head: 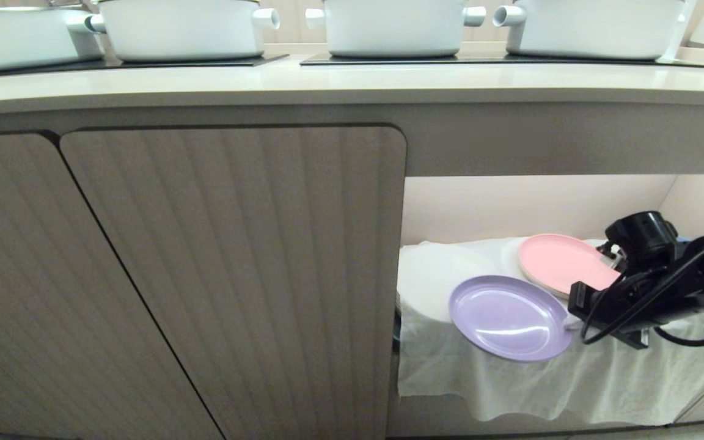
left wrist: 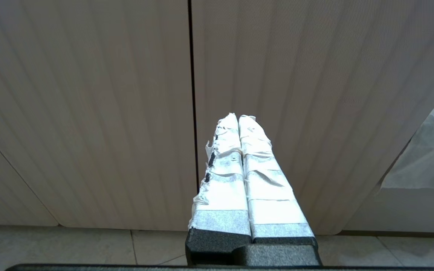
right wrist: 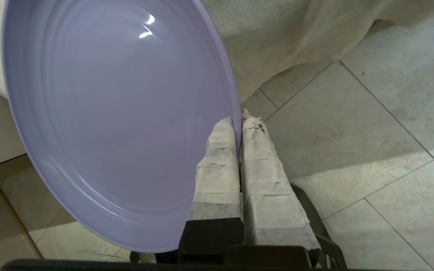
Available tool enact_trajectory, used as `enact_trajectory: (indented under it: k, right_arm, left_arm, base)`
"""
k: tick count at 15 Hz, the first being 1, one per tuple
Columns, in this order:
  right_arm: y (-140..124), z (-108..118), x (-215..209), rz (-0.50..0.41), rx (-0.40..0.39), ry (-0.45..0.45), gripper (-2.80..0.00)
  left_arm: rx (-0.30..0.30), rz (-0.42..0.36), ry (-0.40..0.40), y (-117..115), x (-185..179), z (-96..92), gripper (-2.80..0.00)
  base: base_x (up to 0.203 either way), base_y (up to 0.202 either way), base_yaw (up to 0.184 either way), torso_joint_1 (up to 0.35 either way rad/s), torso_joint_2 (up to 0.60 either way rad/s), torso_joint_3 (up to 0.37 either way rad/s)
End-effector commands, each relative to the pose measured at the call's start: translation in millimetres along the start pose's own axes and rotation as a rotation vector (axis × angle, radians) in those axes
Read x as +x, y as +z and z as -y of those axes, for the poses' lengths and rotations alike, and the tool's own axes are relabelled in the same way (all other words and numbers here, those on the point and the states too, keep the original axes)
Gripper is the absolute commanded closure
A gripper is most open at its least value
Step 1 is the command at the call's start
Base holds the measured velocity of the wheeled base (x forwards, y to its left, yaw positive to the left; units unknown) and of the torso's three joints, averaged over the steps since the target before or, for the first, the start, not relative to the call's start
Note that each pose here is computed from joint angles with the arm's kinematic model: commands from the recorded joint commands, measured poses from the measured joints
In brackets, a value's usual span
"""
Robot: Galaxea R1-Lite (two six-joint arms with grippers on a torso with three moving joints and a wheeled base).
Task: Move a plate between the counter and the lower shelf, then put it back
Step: Put the plate in the cupboard
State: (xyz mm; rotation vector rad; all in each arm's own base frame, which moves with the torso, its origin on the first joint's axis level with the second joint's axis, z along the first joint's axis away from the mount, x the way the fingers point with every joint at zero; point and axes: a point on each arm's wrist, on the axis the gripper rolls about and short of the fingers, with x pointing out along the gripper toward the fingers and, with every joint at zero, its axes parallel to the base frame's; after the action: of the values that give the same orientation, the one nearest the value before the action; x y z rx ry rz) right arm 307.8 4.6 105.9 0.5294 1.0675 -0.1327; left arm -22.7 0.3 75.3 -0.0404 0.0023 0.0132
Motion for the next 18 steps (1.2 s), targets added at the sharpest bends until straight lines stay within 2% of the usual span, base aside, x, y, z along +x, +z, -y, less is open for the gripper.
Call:
enact_trajectory:
  k: [1,8,18]
  right_arm:
    - [2.0,-1.7,0.9,0.02,-0.004,0.016,0.0]
    - [4.0,-3.2,5.3,0.02,-0.007,0.018,0.0]
    - [26.5,-19.1,15.8,0.061,-0.024,0.05,0.0]
  left_arm:
    - [-0.001,0.0,0.001,0.0,0.1,0.0,0.0]
    - [-0.001,0.0,0.001,0.0,0.1,0.0,0.0]
    - [-0.001,0.0,0.001,0.0,0.1,0.0,0.0]
  base:
    - [0.0,0.0,0.0,0.0,0.0,0.0]
    - [0.0,0.0,0.0,0.0,0.0,0.0]
    - [0.0,0.0,0.0,0.0,0.0,0.0]
